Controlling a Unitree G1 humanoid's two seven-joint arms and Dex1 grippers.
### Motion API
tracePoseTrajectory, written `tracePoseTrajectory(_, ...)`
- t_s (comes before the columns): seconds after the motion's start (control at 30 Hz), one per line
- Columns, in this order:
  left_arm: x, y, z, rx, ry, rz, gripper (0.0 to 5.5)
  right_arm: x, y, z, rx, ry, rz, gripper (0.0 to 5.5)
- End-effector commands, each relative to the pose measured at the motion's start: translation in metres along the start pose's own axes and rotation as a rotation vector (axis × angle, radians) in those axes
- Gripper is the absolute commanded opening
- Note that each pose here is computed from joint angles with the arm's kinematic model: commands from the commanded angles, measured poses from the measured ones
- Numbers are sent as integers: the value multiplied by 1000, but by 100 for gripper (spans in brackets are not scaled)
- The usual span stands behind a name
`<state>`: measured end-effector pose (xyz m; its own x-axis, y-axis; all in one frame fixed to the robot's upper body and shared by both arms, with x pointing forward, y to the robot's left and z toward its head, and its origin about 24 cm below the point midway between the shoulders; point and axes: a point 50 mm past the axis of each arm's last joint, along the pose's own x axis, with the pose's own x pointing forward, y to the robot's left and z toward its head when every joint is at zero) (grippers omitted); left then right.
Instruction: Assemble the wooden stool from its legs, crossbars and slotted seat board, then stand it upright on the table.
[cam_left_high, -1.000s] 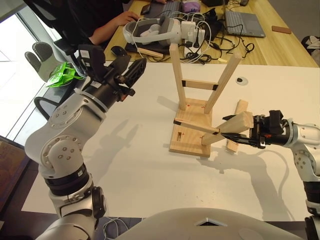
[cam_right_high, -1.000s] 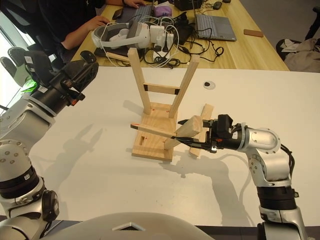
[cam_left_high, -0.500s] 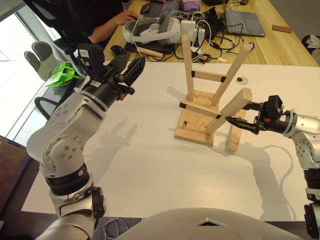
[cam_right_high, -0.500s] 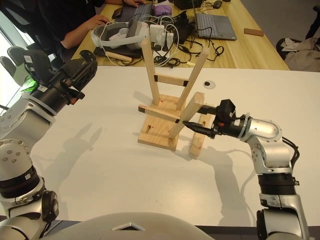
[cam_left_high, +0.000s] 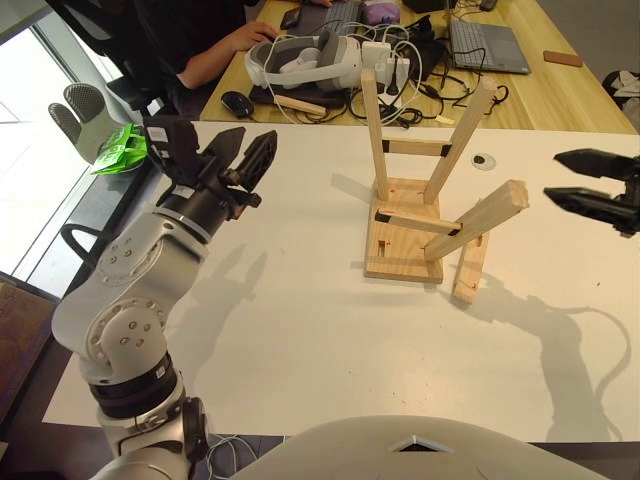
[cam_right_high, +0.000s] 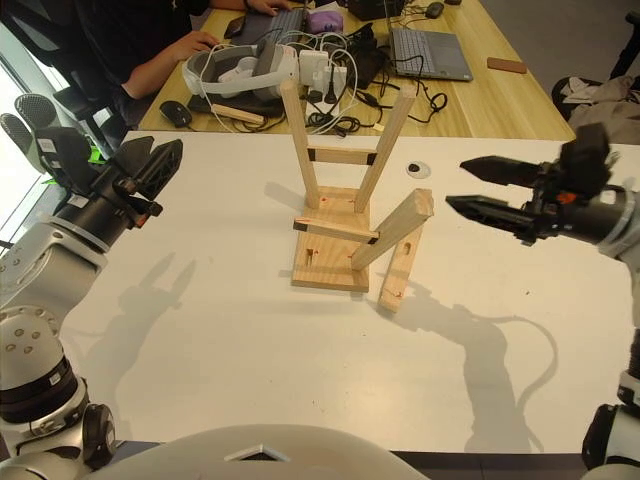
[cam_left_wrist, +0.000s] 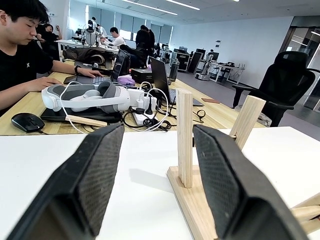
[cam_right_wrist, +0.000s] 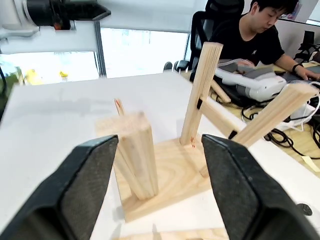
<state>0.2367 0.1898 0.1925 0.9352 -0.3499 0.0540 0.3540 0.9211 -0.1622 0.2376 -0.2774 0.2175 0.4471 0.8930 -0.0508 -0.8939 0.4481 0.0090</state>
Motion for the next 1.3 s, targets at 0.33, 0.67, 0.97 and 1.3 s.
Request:
tracePoseTrajectory(0.33, 7, 0, 6, -4, -33, 0, 254, 72, 98, -80, 392, 166, 299, 307)
tracePoseTrajectory(0.67, 5, 0, 5, -8, -46, 23, 254, 63, 4, -117, -30, 475, -283, 307)
tracePoseTrajectory(0.97, -7, -1, 1, -1, -47, 69, 254, 58, 66, -93, 115, 432, -92, 307)
tracePoseTrajectory(1.3, -12, -2, -2, -3, -57, 93, 254, 44, 97, -105, 150, 617, -8, 307)
